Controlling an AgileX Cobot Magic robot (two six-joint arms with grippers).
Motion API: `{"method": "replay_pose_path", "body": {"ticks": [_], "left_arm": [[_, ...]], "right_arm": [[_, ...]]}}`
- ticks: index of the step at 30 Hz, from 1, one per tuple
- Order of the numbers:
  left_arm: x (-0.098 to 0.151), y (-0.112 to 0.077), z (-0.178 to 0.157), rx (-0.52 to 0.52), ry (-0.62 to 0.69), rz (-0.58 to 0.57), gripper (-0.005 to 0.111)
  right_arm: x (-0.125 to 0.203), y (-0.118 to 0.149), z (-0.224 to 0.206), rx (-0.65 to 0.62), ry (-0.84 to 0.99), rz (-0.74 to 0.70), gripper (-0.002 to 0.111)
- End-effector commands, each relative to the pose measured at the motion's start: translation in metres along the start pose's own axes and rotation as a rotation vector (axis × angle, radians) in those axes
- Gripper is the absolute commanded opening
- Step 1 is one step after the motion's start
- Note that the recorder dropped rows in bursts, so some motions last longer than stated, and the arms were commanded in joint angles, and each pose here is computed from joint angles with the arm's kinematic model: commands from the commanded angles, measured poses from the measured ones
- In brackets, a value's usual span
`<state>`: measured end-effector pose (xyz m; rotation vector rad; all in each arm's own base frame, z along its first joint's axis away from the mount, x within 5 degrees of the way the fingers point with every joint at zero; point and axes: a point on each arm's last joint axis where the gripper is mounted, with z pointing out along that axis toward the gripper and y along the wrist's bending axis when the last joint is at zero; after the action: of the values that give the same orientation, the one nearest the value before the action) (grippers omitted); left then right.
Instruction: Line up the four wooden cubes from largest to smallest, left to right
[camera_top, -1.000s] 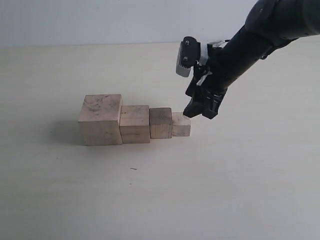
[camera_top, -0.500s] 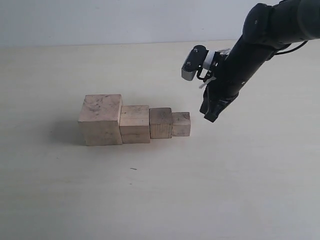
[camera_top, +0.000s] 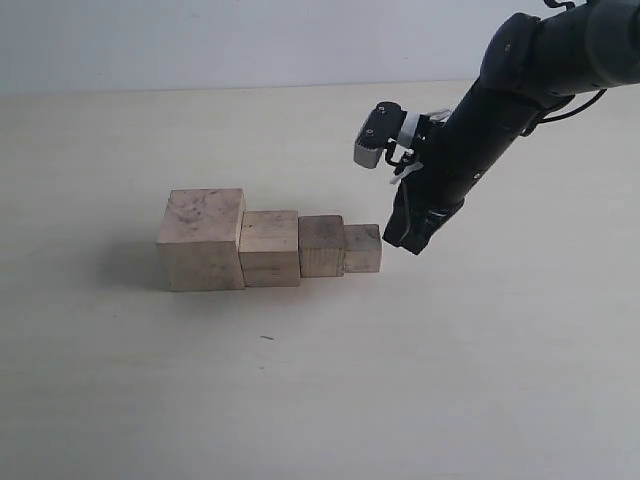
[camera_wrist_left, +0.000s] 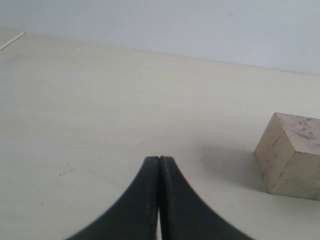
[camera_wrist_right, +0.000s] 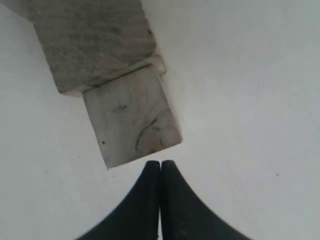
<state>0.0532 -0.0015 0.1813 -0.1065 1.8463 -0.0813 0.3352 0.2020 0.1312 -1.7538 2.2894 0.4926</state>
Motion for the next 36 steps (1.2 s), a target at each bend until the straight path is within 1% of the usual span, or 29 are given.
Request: {"method": "replay_pose_path", "body": {"ticks": [1,14,21,36], "left_arm": [[0.0005,-0.0004,0.0001,0.007,-0.005,-0.003,0.0],[0.0005,-0.0004,0.0001,0.007,-0.005,-0.003,0.0],[0.0005,-0.0004,0.0001,0.007,-0.005,-0.003,0.0],[0.0005,-0.0004,0.0001,0.007,-0.005,-0.003,0.0]], "right_arm": [[-0.0002,0.0001,-0.0008,-0.008,-0.013,-0.009,0.0],[-0.0007,0.0002,-0.0008,-0.01,-0.018,-0.012,0.0],[-0.004,0.0014,-0.0009,-0.022,-0.055,-0.023,0.0],[0.0021,-0.0015,-0.0008,0.009,0.012,-0.015,0.0]]}}
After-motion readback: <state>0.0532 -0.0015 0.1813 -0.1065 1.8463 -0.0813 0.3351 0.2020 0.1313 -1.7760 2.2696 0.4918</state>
